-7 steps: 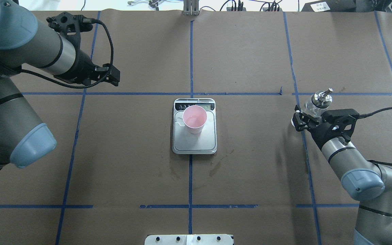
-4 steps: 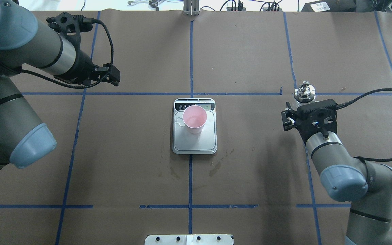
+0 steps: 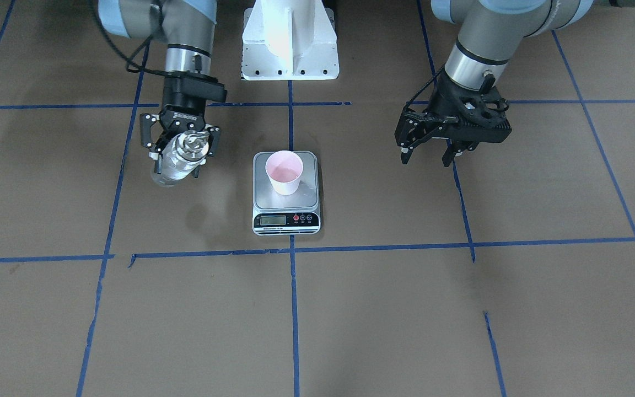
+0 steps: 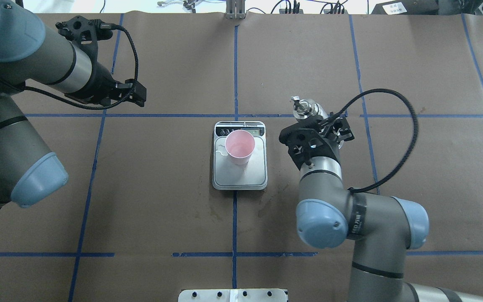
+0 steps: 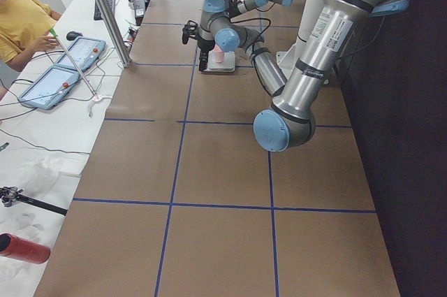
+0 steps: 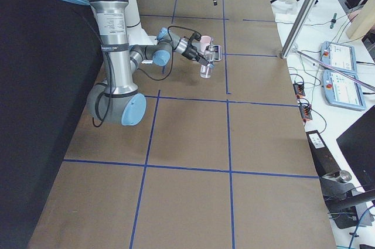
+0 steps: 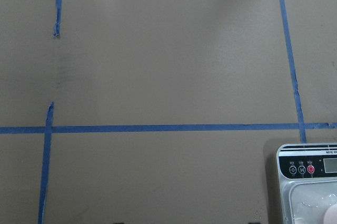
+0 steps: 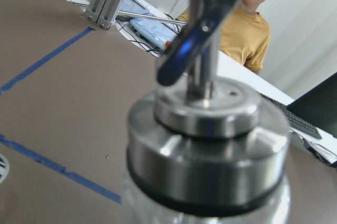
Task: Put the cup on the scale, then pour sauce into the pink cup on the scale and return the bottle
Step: 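Lift the bottle with the right gripper and carry it toward the scale, then tilt the bottle spout down over the pink cup with the right gripper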
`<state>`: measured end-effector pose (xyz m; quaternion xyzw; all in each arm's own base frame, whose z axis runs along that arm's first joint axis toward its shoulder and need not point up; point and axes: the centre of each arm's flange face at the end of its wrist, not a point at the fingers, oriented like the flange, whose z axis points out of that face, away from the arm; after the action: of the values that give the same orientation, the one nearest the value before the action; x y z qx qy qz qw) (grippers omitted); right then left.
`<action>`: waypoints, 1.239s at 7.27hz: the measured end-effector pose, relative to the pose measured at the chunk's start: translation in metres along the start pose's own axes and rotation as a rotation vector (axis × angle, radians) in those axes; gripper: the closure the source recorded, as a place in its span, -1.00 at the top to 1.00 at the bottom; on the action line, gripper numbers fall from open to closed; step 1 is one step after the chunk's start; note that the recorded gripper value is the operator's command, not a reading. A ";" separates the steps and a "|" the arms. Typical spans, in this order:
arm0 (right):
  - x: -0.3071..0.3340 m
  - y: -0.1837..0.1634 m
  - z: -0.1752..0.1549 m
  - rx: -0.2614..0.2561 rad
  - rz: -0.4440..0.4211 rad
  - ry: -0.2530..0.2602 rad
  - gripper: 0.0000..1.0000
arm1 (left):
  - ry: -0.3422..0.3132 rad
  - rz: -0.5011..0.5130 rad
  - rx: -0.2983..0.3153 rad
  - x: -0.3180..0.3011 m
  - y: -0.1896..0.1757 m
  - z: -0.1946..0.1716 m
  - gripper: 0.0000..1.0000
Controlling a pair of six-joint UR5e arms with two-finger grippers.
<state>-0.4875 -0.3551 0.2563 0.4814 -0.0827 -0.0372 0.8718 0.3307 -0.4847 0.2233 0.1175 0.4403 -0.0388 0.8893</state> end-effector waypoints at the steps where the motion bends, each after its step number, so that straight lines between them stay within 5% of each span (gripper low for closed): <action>1: -0.013 -0.004 -0.007 -0.014 -0.078 0.032 -1.00 | -0.002 0.003 -0.003 -0.004 0.003 0.000 0.66; 5: -0.041 -0.026 -0.016 -0.025 -0.527 0.177 -1.00 | -0.009 0.002 -0.005 -0.013 0.007 0.001 0.66; 9: -0.047 -0.025 -0.009 -0.060 -0.862 0.337 -1.00 | -0.006 0.002 -0.005 -0.013 0.009 0.000 0.66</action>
<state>-0.5314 -0.3541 0.2250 0.4456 0.2688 -0.3201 0.7916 0.3244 -0.4768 0.2350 0.1154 0.4378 -0.0370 0.8909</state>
